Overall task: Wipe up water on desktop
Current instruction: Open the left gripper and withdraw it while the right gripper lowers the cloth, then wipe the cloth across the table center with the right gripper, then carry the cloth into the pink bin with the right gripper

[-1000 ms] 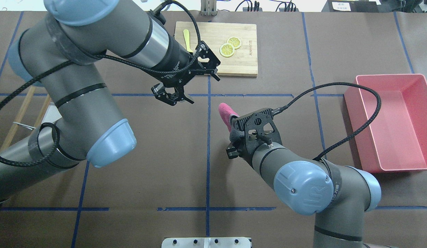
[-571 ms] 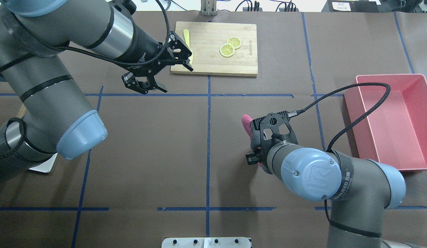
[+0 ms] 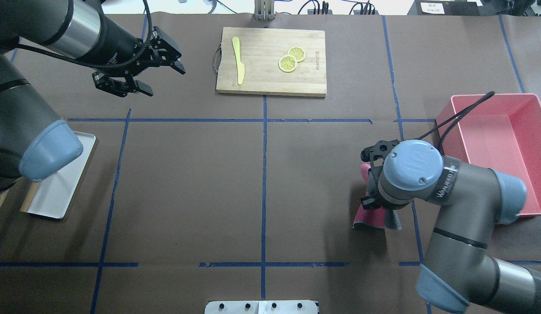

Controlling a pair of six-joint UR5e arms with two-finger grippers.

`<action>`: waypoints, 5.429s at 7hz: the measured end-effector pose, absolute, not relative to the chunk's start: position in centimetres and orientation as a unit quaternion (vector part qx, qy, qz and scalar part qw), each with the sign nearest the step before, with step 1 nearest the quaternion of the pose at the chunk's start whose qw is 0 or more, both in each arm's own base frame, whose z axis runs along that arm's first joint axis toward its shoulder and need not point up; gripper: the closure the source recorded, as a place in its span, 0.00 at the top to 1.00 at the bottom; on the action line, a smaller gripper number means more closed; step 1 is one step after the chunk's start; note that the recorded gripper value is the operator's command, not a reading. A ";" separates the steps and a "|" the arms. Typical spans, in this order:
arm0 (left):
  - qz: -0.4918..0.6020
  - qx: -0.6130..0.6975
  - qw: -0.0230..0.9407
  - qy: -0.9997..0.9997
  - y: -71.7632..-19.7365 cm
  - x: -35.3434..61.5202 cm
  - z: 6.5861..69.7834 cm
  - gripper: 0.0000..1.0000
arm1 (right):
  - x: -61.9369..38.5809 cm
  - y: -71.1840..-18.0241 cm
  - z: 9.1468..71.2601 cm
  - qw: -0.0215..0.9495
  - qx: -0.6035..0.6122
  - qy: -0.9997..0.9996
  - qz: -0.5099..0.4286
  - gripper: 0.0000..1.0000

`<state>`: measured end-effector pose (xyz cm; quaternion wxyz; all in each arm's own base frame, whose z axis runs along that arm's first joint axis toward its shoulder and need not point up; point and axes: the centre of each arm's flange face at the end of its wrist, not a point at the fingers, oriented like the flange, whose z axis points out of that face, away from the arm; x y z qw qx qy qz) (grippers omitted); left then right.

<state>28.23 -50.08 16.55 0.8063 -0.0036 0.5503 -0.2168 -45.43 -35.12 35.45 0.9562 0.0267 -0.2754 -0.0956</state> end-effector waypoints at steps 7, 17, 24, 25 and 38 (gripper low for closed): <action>-0.149 0.083 0.858 0.485 -50.9 19.2 27.1 0.90 | -53.5 -39.3 30.8 0.926 -0.040 -0.375 -0.015 0.00; -0.099 0.104 0.883 0.447 -50.5 16.4 32.6 0.90 | -58.2 -37.0 26.1 0.933 -0.063 -0.354 -0.027 0.00; -0.099 0.103 0.883 0.446 -50.4 16.3 32.8 0.91 | -42.8 -38.3 38.8 0.945 -0.032 -0.314 -0.087 0.00; -0.100 0.103 0.883 0.446 -50.4 16.1 32.9 0.91 | -38.8 -38.2 39.9 0.946 -0.021 -0.311 -0.092 0.00; -0.053 0.126 0.902 0.409 -49.8 11.7 38.1 0.96 | -8.5 -44.8 55.1 0.933 -0.023 -0.349 -0.086 0.84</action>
